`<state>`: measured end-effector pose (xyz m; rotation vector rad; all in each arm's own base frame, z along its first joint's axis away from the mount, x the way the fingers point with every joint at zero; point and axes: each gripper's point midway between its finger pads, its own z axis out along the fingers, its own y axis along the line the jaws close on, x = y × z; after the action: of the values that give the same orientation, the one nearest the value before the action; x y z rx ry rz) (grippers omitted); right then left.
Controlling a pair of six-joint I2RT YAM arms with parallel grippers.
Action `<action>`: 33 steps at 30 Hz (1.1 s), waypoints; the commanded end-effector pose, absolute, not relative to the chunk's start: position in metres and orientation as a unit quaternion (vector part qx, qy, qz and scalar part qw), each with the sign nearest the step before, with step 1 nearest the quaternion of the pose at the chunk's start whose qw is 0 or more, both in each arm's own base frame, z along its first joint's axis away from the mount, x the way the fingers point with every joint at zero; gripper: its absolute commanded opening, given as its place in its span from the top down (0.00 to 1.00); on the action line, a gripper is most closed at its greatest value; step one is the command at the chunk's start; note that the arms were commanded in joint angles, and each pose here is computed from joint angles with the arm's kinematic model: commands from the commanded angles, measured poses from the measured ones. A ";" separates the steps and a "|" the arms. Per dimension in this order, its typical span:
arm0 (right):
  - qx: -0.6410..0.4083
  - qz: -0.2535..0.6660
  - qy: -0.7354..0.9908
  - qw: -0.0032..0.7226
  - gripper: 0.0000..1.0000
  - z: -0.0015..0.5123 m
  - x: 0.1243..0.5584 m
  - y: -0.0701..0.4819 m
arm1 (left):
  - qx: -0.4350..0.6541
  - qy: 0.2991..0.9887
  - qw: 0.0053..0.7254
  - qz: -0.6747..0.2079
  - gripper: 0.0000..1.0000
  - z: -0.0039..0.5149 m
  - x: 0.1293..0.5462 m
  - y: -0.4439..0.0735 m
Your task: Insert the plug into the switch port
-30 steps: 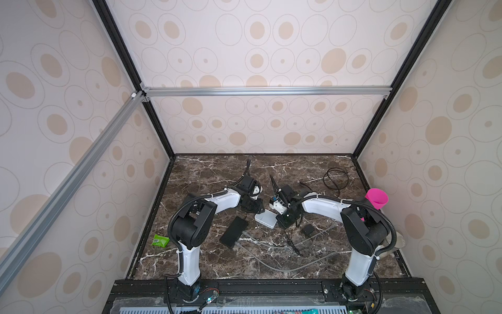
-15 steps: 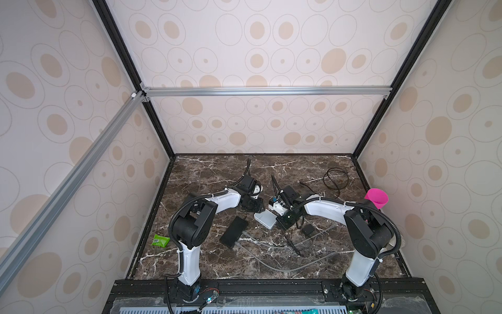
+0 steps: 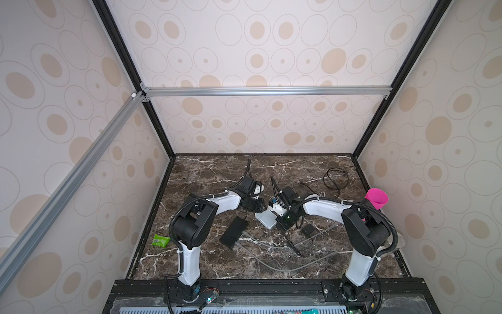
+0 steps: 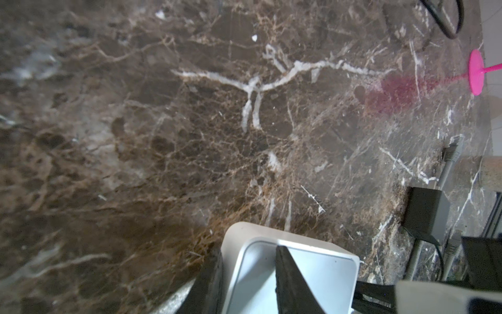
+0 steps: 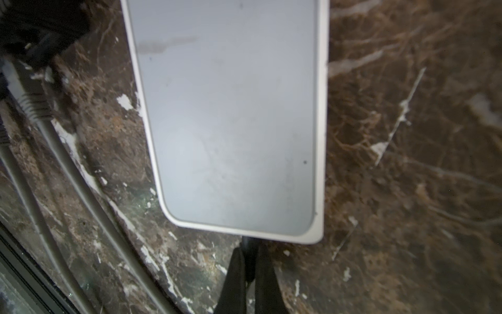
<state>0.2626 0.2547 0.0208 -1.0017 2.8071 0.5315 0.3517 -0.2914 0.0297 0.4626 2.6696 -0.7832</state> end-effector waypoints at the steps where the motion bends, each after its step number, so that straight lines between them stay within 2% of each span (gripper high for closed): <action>1: -0.341 0.199 0.911 0.122 1.00 0.040 0.290 0.280 | 0.182 0.952 0.031 -0.243 0.68 -0.025 0.281 -0.282; 24: -0.331 0.186 0.912 0.155 1.00 0.054 0.290 0.270 | 0.186 0.953 0.033 -0.237 0.68 -0.023 0.281 -0.281; 33: -0.330 0.188 0.914 0.142 1.00 0.044 0.289 0.272 | 0.186 0.951 0.031 -0.244 0.68 -0.021 0.280 -0.285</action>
<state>0.2658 0.2493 0.0265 -0.9647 2.7828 0.4884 0.3479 -0.2976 0.0301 0.4863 2.6502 -0.7922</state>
